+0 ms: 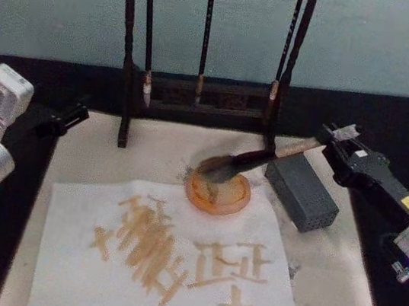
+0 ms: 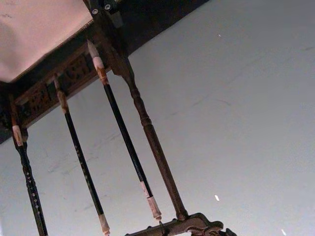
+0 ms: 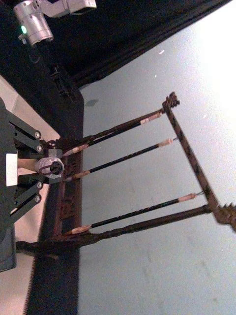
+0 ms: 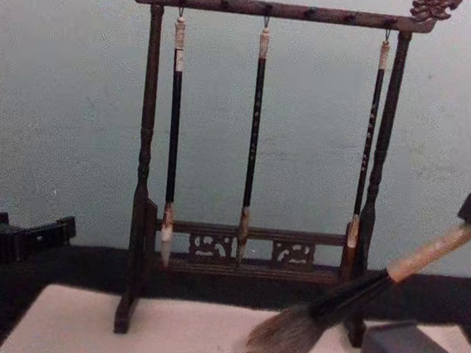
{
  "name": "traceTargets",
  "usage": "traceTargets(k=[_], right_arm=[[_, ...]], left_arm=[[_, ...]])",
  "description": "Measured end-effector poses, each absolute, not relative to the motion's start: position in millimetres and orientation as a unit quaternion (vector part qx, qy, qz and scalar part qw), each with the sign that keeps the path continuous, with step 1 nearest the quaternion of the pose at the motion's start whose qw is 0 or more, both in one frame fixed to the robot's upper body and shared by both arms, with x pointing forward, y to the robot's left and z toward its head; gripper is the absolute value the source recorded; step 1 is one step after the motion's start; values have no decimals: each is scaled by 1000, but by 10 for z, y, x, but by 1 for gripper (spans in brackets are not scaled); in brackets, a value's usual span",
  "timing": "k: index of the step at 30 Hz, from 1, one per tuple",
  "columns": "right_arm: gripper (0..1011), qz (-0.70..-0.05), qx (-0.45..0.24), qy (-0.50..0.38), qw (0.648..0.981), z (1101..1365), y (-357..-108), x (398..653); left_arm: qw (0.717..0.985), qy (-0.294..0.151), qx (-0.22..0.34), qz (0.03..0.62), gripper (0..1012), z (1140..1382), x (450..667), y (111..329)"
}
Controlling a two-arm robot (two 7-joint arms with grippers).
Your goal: Pick up the brush from the inkstone, write on the paper, then place the brush back to its original position.
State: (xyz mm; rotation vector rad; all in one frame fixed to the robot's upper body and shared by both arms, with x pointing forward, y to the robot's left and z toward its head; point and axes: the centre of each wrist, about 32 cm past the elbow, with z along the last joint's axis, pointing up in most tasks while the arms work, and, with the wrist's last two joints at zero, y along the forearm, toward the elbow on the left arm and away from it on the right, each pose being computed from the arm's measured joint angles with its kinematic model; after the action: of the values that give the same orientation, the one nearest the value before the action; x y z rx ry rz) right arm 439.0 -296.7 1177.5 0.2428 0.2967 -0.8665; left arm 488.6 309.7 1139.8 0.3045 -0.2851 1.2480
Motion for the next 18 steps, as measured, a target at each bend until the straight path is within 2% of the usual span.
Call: traceTargets(k=[7, 18], right_arm=[[163, -428, 113, 170, 881, 11654, -2963, 4483], [163, -445, 111, 190, 868, 11555, -3048, 4469]], left_arm=[[791, -132, 141, 580, 1002, 11398, 4886, 3097], [791, -132, 141, 580, 1002, 11398, 4886, 3097]])
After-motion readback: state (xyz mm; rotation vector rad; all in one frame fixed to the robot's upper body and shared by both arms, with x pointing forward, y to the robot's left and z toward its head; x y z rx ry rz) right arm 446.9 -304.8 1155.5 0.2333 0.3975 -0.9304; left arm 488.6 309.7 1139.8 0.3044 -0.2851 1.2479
